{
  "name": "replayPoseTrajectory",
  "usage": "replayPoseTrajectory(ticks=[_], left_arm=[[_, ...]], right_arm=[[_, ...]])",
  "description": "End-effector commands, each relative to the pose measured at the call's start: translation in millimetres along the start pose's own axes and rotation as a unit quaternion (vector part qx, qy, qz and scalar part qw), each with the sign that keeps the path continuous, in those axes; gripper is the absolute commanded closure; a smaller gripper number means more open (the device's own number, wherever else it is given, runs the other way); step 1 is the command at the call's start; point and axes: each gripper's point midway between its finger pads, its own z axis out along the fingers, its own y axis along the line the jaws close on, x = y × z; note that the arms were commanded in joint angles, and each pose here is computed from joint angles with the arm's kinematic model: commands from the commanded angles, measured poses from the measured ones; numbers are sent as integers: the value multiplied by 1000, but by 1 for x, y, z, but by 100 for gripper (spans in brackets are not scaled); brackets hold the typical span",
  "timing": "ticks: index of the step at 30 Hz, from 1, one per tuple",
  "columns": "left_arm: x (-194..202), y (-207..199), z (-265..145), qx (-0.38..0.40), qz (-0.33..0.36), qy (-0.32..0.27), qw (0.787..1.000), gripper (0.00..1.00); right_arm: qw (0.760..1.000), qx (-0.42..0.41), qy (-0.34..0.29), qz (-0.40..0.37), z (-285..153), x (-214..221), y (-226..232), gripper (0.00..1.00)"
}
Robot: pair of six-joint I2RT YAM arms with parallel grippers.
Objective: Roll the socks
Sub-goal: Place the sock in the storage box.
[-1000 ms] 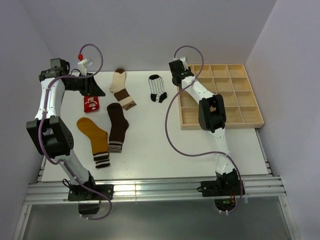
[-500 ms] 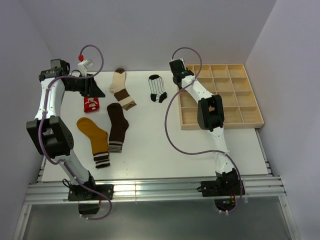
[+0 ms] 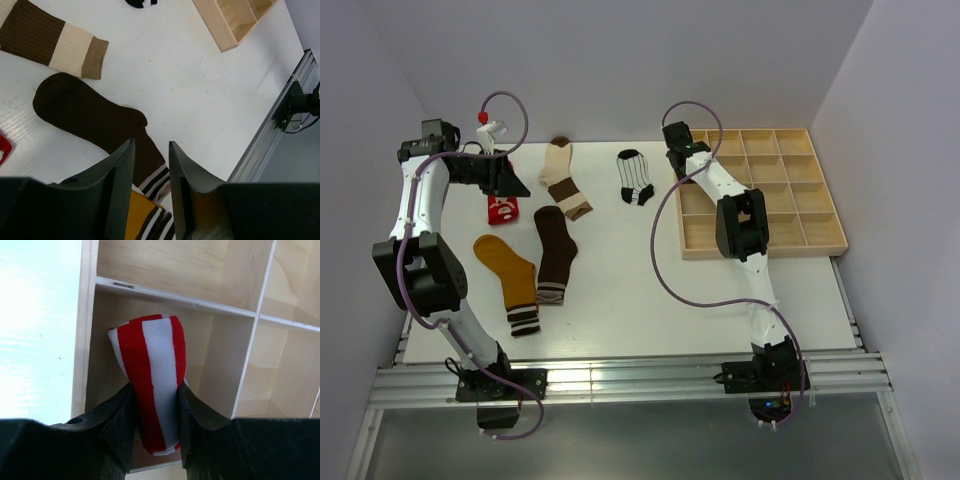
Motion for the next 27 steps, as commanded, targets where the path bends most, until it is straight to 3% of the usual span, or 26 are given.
replayPoseTrajectory(ticks=[1,4,6,12,23,27], left_arm=[[-8,-6,-6,5,22,-11,1000,62],[-8,-6,-6,5,22,-10,1000,62],[-7,-5,-5,6,21,-9,1000,62],[-7,-3,-3,11,19,-8,1000,62],[-4,1,0,10,17,-5,1000,62],[-4,2,1,12,14,-5,1000,61]], right_arm=[[999,-28,12,-21,5,7,8,100],[999,-34,8,-13,5,5,5,100],[999,-34,8,-8,6,5,3,94],[999,-40,-1,4,0,2,1,63],[994,-91,-39,56,-22,-22,-6,44],[989,-111,-56,79,-33,-32,-9,42]])
